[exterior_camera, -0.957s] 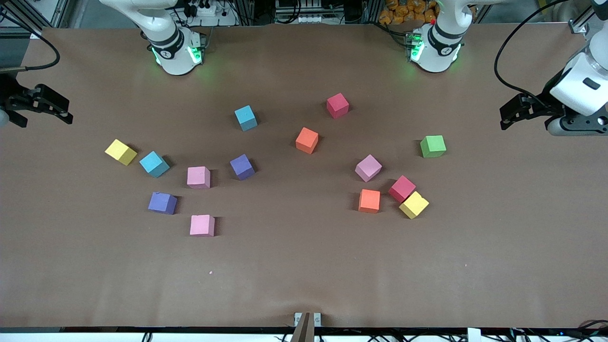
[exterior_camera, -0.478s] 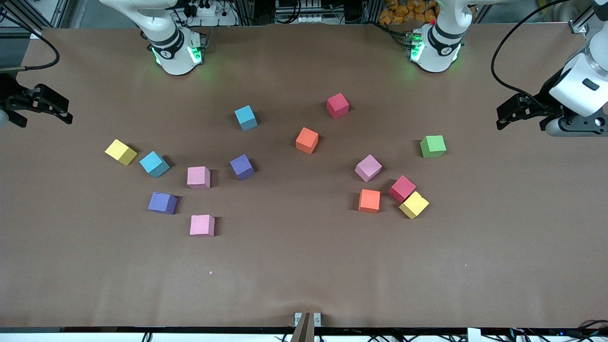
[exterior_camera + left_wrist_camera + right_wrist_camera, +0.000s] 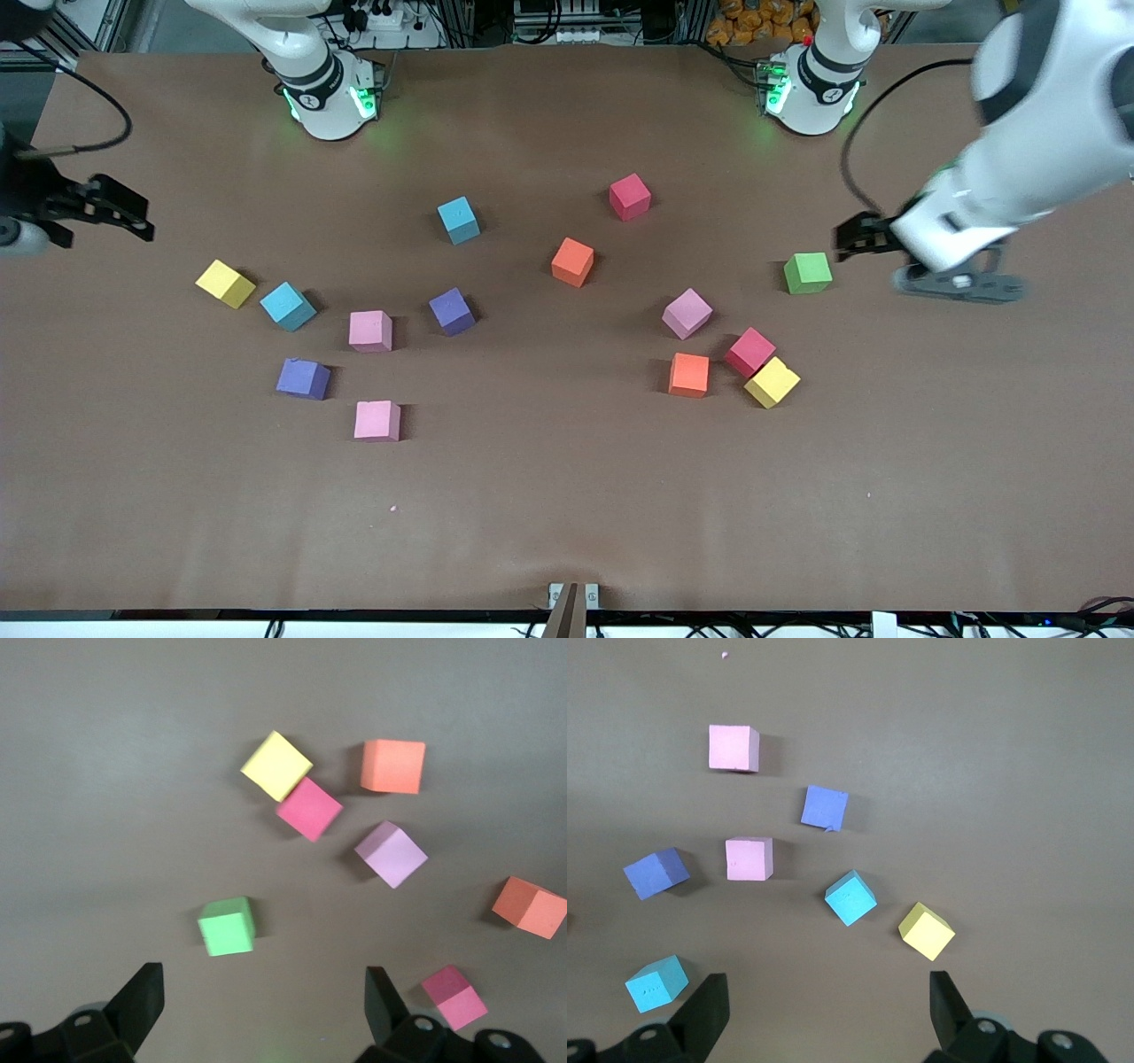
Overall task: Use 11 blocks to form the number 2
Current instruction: 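Grasp the cyan cube with the right gripper while the left gripper grasps magenta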
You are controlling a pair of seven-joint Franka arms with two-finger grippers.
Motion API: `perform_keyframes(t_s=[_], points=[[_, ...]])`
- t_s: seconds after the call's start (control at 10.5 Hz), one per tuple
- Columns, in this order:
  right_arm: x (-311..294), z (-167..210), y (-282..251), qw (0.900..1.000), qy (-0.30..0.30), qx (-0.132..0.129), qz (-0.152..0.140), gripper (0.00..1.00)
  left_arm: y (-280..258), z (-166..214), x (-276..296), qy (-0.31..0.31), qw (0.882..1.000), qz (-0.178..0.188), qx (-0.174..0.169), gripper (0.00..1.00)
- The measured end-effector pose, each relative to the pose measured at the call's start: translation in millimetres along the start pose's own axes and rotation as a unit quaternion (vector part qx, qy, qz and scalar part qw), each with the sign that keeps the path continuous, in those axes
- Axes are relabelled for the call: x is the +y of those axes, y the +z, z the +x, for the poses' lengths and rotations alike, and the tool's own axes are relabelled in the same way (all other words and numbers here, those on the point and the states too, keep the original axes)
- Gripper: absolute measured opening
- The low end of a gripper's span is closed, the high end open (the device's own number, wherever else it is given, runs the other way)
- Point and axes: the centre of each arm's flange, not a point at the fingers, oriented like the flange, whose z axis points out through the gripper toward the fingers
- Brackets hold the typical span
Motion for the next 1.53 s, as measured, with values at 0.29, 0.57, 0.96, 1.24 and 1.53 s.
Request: perform_keyframes(t_s=[0.29,0.57,0.96,1.24,1.53], points=[[-16.8,13.4,40.0,0.999,-0.016,-0.037,0.005,1.00,51.3,-20.2,77.8,-0.069,0.998,0.003,-0.008,1.00],[-60.5,36.6,100.8,0.995,-0.048,-0.085,0.032,1.00,115.1,-59.2,183.3,-0.124,0.992,0.018,-0.032,1.00],[-144.1,52.7,179.5,0.991,-0.111,-0.065,0.029,1.00,210.5,-110.3,241.3,-0.186,0.980,0.032,-0.056,1.00],[-213.6,36.9,221.5,0.984,-0.167,-0.051,0.024,1.00,257.2,-149.9,257.6,-0.239,0.969,0.037,-0.058,1.00],[-252.1,9.2,268.9,0.979,-0.191,-0.068,0.033,1.00,294.2,-184.9,256.5,-0.255,0.964,0.046,-0.060,1.00]])
